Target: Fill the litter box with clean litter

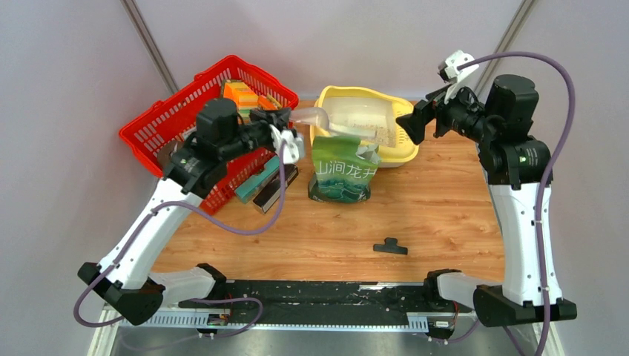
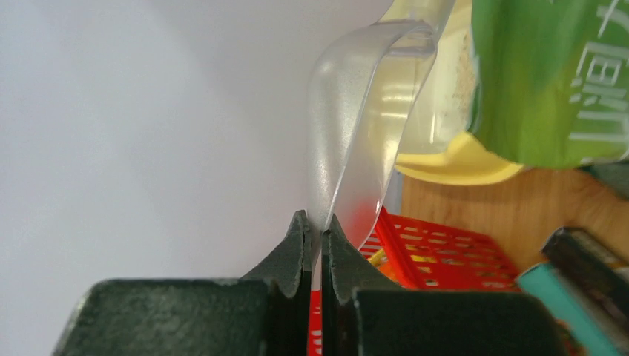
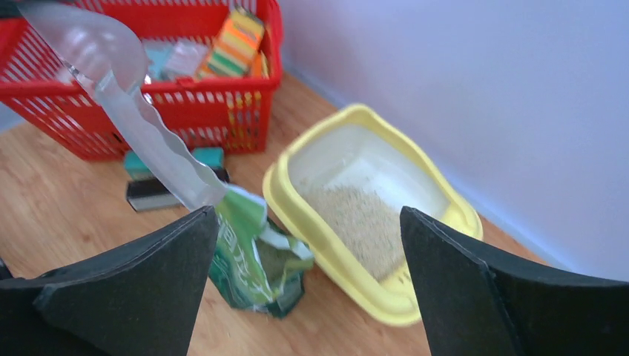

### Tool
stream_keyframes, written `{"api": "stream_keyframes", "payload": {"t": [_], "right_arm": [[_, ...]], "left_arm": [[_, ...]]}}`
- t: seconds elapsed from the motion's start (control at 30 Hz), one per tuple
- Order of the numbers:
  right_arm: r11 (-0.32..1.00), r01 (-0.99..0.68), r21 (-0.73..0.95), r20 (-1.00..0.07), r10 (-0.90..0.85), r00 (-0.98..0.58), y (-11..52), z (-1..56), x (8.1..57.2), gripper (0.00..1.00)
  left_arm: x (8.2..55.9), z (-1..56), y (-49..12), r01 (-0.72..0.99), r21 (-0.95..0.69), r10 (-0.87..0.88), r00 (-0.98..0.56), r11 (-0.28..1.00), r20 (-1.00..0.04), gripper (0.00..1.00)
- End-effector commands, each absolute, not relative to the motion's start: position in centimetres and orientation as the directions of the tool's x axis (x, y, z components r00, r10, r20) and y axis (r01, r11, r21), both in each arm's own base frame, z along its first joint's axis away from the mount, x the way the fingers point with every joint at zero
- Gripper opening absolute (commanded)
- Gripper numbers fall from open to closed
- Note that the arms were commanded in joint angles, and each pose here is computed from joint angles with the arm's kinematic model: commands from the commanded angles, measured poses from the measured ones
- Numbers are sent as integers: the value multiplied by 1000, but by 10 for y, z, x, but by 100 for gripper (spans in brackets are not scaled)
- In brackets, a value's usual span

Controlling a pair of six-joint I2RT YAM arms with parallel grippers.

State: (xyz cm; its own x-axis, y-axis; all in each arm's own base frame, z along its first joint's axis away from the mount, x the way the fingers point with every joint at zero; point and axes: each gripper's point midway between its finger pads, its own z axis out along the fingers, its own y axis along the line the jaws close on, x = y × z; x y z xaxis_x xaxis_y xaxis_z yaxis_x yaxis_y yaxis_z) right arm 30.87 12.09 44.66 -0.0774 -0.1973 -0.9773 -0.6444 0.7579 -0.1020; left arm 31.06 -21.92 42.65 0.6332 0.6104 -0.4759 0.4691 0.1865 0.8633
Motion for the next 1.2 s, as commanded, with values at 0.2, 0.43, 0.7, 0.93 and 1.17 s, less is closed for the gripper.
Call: {"api": "stream_keyframes", "payload": {"t": [0.2,0.43,0.7,0.93,1.17], "right_arm": [[510,-849,142,-988,15,-156,176,471,314,100],[353,-863,360,-933,124,-338,187,487,304,100],[287,-860,422,-906,160,-391,197,488,307,100],[271,-858,436,-900,142,-412,218,479,312,93],[268,-855,443,-896,132,-423,231,475,318,80]], "left_arm": [[263,387,-244,953,20,221,-49,303,-974,0],[288,401,-239,936,-220,22,-235,276,-972,0],[307,404,-255,930,-305,-45,-302,204,-952,0],[305,403,-269,939,-303,-23,-303,164,-953,0],[306,402,-269,940,-293,-8,-296,173,-955,0]]}}
